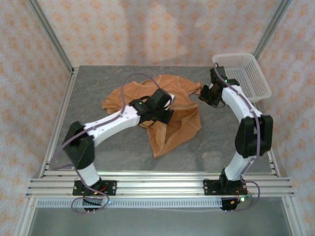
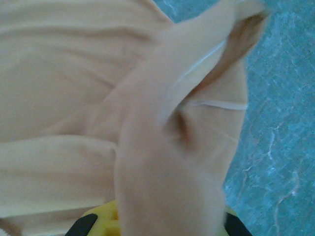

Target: Fold the inside-out t-shirt

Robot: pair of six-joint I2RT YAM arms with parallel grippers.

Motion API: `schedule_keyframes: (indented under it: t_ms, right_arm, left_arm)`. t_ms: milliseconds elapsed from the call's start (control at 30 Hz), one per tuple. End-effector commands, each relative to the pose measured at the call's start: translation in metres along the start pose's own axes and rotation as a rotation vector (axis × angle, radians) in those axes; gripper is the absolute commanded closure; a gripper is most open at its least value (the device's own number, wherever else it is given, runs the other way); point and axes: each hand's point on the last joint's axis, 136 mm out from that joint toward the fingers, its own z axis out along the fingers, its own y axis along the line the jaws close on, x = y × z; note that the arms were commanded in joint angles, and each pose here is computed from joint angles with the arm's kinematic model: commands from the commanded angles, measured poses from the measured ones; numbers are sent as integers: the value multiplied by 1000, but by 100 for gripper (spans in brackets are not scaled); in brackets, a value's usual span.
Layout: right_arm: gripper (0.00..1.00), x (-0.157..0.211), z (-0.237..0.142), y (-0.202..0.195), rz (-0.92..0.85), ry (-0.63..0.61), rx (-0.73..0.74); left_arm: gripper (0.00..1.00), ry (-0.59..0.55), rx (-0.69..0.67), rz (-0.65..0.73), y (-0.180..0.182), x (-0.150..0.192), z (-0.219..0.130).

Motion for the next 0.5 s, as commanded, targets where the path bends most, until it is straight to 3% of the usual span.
schedule_keyframes:
  t_ms: [0,100,333,467]
  right_arm:
    - [63,15,-13,2,-6,50,-23]
    - [64,50,-28,6,0,51,-99]
    - [100,151,-19,61,130,-9,-474]
    - [100,168,3,76,183,-132,-535]
  left_arm:
    - [100,140,91,-108,-15,3,7]
    - [100,133,85,-130,-17,-10,4]
    - [100,111,90,-170,-14,-27,-13]
    - [100,70,103,-194,-18,-40,-31]
